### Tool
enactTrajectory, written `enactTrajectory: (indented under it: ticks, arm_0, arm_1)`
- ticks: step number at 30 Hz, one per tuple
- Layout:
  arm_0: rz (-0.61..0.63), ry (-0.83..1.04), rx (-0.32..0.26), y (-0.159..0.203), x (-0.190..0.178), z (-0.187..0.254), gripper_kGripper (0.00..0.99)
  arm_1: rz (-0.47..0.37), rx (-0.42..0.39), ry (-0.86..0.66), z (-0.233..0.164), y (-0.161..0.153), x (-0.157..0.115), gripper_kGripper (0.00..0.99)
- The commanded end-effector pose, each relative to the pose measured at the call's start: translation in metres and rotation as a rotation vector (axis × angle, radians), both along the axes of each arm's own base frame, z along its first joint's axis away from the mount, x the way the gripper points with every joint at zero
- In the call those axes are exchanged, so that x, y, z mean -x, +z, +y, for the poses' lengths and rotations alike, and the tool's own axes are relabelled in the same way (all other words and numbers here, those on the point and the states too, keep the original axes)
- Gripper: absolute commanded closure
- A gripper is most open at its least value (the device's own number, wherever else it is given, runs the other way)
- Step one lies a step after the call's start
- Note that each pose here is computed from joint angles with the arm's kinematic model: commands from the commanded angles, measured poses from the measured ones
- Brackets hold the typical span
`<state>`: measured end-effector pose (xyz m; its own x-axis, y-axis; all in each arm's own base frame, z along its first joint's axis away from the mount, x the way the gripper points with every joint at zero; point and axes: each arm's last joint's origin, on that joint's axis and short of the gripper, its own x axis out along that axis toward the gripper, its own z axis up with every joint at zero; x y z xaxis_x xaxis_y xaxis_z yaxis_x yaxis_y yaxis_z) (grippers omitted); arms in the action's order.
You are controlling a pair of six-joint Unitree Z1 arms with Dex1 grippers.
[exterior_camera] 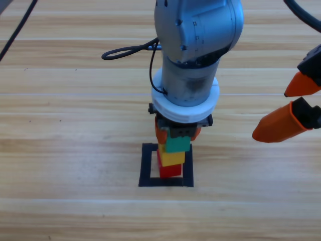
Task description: Stack the blocks in the rectangular block: red at the bottom, yellow in the middle, green on top
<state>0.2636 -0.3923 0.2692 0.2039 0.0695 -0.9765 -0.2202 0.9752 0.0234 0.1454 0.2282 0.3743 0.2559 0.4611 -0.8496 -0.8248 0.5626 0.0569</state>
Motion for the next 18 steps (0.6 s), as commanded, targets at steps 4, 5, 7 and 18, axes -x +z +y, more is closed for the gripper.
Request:
enactTrajectory:
  ticks: [4, 5, 7, 18]
  arm_0:
    - [0.011, 0.006, -0.038, -0.0048, -0.0065, 0.0103, 0.99]
    - [0.01, 0.006, -0.037, -0.0041, -0.0069, 0.0109, 0.99]
    - [0.01, 0.008, -0.037, -0.0033, -0.0071, 0.012, 0.99]
    - [0.015, 0.005, -0.046, -0.0058, -0.01, 0.014, 0.99]
  arm_1:
    - [0.052, 0.041, -0.002, 0.0114, -0.0226, -0.0131, 0.0]
    - [0.051, 0.04, -0.001, 0.0111, -0.0221, -0.0129, 0.0]
    - [0.052, 0.04, 0.0, 0.0112, -0.0221, -0.0129, 0.0]
    - [0.056, 0.038, 0.005, 0.0116, -0.0226, -0.0128, 0.0]
